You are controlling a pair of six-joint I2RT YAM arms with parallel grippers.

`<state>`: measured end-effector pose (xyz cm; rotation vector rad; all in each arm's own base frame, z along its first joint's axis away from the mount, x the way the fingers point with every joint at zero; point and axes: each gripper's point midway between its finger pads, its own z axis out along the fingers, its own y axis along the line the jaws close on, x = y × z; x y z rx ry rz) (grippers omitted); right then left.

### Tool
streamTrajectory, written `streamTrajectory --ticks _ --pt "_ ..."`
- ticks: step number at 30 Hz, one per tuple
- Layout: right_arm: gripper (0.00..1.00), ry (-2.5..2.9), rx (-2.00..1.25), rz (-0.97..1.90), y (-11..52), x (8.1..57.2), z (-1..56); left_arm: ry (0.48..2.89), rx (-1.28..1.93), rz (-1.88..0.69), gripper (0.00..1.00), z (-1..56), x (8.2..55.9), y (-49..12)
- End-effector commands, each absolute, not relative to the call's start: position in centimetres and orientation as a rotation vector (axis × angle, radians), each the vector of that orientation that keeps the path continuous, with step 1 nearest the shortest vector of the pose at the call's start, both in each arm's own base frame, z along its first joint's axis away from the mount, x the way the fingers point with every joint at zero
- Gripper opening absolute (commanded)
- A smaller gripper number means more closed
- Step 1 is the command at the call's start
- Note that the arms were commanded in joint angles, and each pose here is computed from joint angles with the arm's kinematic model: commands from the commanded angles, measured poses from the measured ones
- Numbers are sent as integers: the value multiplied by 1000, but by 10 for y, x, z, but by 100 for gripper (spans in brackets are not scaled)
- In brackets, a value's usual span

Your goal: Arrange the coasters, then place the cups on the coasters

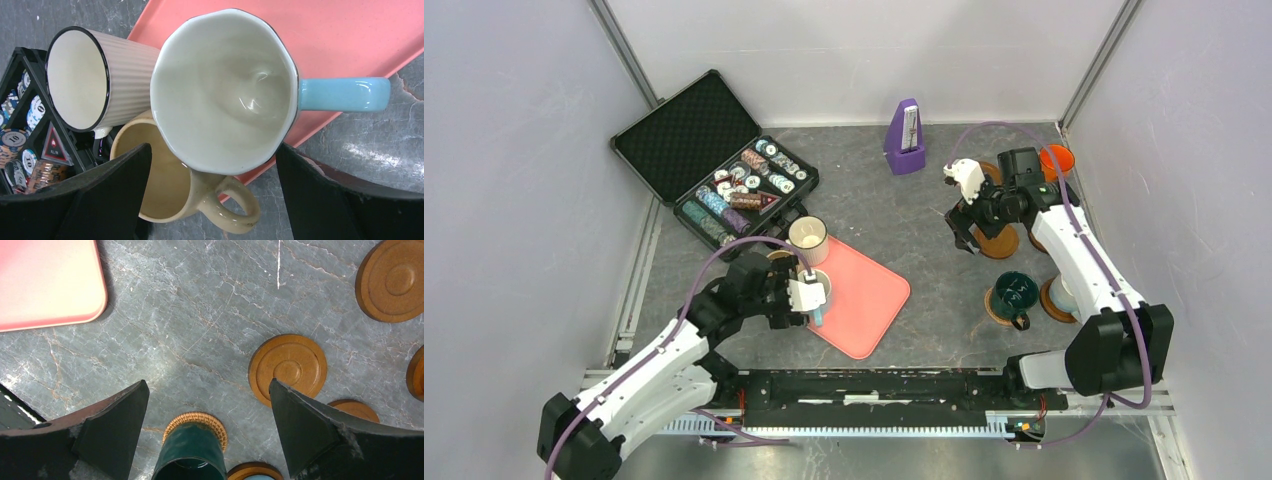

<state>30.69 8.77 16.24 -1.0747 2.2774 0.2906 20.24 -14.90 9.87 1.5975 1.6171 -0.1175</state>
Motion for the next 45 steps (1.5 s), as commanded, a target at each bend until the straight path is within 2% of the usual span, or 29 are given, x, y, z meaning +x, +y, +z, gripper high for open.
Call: streamTrajectory --ticks 1,38,45 --pt "98 2238 -1068 262 88 308 170 1595 1522 -119 100 107 212 -159" --pt "98 2223 -1062 228 85 312 174 1550 1459 -158 100 109 233 -221" --pt "98 2223 -1016 285 93 313 172 1609 1391 -165 100 113 239 -228"
